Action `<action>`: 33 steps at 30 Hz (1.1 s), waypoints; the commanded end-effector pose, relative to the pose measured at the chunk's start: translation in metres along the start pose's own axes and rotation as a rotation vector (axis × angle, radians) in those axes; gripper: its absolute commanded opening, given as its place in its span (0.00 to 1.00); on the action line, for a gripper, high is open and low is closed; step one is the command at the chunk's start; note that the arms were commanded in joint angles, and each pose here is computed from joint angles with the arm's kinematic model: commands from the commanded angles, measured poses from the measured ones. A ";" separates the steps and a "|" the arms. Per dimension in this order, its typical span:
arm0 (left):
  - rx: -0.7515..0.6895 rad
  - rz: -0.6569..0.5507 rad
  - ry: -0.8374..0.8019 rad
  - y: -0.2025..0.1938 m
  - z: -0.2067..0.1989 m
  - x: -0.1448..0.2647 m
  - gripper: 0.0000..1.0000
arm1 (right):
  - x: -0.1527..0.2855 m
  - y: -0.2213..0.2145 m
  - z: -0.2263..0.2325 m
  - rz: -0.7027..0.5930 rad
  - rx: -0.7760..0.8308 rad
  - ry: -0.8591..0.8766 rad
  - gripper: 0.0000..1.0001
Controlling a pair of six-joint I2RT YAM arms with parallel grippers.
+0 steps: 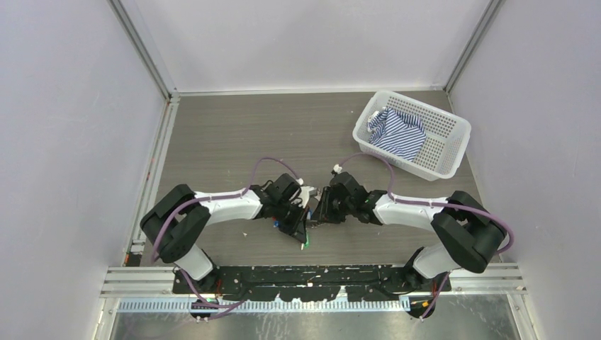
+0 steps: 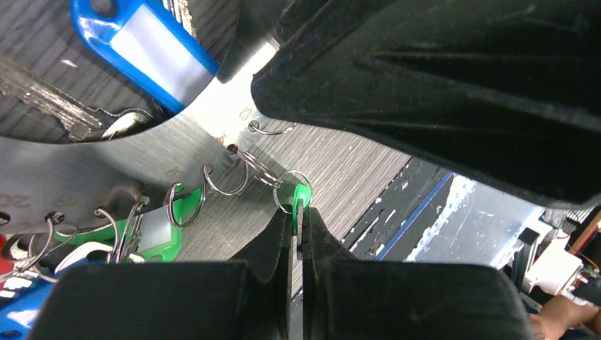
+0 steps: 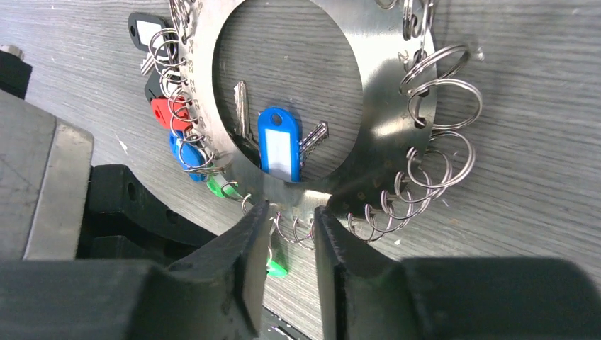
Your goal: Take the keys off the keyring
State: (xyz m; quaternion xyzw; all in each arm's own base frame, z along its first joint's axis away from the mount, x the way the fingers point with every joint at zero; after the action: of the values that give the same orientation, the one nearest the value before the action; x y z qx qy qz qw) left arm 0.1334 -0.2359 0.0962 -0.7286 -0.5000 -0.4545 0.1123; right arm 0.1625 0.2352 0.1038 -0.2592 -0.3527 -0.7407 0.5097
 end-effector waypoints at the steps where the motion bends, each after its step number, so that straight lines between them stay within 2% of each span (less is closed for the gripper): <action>1: -0.015 0.081 0.012 -0.008 0.006 -0.003 0.00 | 0.004 0.003 0.011 -0.018 -0.001 0.095 0.38; 6: -0.008 0.087 0.024 -0.006 0.009 -0.004 0.00 | 0.006 0.000 0.007 0.010 -0.002 0.065 0.47; 11: -0.001 0.085 0.028 -0.006 0.012 -0.002 0.00 | 0.012 -0.004 0.000 0.022 -0.013 0.013 0.51; 15: -0.003 0.085 0.025 -0.007 0.012 -0.001 0.00 | 0.022 0.000 -0.002 -0.025 0.003 -0.026 0.52; 23: -0.002 0.127 0.042 -0.012 0.016 0.004 0.00 | 0.008 -0.004 -0.010 0.020 -0.004 -0.066 0.57; 28: 0.021 0.130 0.084 -0.012 0.020 0.008 0.00 | 0.004 -0.002 -0.015 0.014 0.004 -0.109 0.56; 33: 0.015 0.131 0.114 -0.009 0.019 0.012 0.00 | 0.006 0.007 -0.025 -0.011 -0.007 -0.139 0.48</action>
State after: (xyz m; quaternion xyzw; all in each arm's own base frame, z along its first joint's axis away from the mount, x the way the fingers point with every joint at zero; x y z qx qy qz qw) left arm 0.1374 -0.2251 0.0948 -0.7472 -0.4720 -0.4468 0.1387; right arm 0.1553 0.2250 0.1016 -0.2905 -0.3550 -0.7262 0.5121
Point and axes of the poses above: each gripper's point midway between its finger pads, its own x axis back along the fingers, its own z axis along the line the jaws close on, y = z × x, the point moved 9 cm from there along x, back along the fingers, and after that the axes turned 3 degrees about -x, right-handed, at the moved point
